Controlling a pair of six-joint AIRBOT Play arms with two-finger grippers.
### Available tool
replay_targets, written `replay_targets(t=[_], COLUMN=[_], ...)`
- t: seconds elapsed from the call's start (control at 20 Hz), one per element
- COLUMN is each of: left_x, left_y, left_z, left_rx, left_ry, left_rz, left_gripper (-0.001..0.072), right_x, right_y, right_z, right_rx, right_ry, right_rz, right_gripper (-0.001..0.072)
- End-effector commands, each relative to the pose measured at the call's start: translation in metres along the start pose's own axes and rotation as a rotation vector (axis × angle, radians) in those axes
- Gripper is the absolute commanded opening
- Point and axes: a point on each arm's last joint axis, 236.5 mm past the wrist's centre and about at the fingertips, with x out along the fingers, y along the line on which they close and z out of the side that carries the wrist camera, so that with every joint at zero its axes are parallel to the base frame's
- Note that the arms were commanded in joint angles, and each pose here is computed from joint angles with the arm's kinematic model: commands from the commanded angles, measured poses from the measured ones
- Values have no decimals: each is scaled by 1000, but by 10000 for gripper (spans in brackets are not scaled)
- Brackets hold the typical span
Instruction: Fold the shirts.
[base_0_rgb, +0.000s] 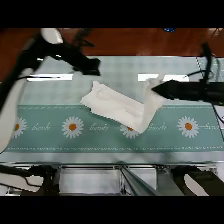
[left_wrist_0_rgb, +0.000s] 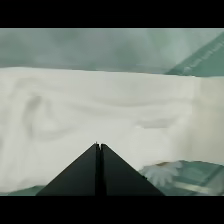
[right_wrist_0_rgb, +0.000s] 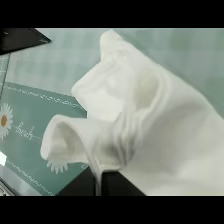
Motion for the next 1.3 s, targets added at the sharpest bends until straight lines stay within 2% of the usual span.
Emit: replay_targets(t=[0.0, 0.2, 0.45, 0.5, 0.55, 0.6, 0.75, 0.85, 0.95, 1.1, 1.25], left_x=[-112, -144, -72, -56, -40, -27, -8, -10, -11, -10, -9], left_y=[88, 100, 85, 86, 87, 87, 87, 92, 94, 91, 89], left_z=[-18, -71, -131, -140, -148, -155, -166, -166, -169, -172, -173], left_rx=[-20, -120, -257, -266, -277, -289, -314, -327, -340, -344, -348], left_ry=[-193, -322, -272, -253, -235, -222, -176, -179, -171, -155, -151], left_rz=[351, 407, 236, 223, 215, 203, 185, 191, 192, 183, 174], left_gripper=[23, 23, 23, 23, 23, 24, 24, 24, 24, 24, 24], right_x=[83, 182, 272, 286, 293, 296, 270, 222, 157, 62, 9], right_y=[34, 55, 48, 46, 46, 47, 46, 40, 13, -49, -118], right_z=[15, 7, -19, -26, -33, -39, -28, -8, 11, 27, 8], right_rx=[-64, -92, -29, -15, 11, 9, 4, -5, -62, -128, 48], right_ry=[42, 171, 262, 275, 298, 320, 352, 394, 437, 379, 141], right_rz=[54, 97, 125, 128, 145, 160, 183, 199, 110, -178, -449], right_gripper=[24, 25, 27, 139, 370, 416, 414, 409, 409, 409, 409])
